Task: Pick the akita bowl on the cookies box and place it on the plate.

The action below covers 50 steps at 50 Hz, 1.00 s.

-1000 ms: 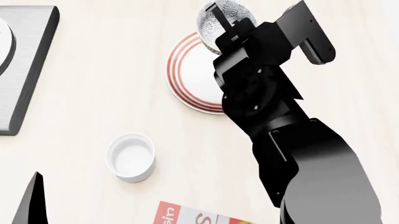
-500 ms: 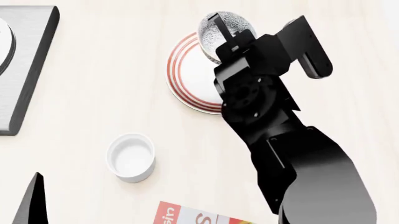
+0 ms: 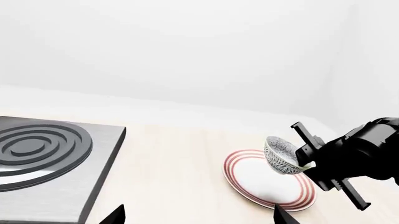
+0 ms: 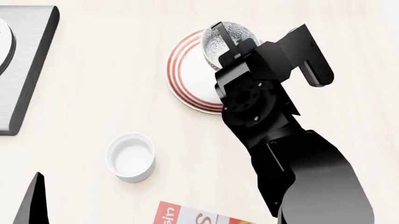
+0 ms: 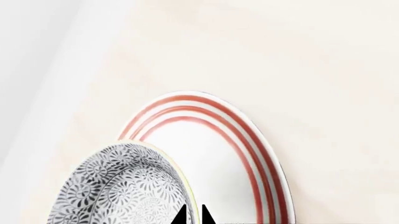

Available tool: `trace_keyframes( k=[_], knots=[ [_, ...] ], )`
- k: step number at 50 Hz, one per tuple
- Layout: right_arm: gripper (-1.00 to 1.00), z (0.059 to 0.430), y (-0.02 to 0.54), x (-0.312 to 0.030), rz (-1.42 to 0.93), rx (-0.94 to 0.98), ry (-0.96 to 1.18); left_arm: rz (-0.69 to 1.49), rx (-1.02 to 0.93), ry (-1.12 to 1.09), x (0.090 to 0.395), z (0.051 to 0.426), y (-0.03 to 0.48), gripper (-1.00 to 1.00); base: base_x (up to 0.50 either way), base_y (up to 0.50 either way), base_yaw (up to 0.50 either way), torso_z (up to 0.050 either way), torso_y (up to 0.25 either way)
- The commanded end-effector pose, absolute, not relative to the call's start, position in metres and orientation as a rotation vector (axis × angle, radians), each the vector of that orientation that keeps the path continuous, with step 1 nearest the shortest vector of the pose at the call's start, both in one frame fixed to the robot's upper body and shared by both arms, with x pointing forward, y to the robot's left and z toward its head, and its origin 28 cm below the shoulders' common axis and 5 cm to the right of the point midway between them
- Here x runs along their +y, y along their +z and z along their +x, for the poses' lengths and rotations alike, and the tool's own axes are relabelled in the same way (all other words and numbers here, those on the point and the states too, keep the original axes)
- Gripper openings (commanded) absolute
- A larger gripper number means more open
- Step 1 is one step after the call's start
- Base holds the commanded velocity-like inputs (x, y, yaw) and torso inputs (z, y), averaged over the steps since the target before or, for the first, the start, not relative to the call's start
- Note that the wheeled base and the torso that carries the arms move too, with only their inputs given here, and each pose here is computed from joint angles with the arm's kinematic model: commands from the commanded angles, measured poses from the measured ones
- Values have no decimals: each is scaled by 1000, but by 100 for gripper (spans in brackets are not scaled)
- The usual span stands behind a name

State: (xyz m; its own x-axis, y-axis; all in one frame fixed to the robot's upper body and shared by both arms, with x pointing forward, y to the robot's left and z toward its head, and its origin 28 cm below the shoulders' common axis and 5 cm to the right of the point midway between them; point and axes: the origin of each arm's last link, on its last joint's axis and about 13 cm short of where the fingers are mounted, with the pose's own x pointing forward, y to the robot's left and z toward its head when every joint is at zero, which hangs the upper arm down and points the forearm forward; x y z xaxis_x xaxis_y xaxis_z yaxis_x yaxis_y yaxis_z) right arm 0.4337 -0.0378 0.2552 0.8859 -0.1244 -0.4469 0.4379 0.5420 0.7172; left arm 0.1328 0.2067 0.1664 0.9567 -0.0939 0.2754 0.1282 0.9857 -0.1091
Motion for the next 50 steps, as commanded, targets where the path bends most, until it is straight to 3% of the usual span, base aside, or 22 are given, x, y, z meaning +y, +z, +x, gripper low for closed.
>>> trace_keyframes(
  k=[1, 50],
  knots=[
    [-100, 434, 252, -38, 921, 365, -352, -127, -272, -111, 207, 133, 166, 100, 0, 0, 0, 0, 0],
    [-100, 432, 232, -39, 892, 403, -376, -128, -268, -99, 209, 136, 165, 100, 0, 0, 0, 0, 0]
  ],
)
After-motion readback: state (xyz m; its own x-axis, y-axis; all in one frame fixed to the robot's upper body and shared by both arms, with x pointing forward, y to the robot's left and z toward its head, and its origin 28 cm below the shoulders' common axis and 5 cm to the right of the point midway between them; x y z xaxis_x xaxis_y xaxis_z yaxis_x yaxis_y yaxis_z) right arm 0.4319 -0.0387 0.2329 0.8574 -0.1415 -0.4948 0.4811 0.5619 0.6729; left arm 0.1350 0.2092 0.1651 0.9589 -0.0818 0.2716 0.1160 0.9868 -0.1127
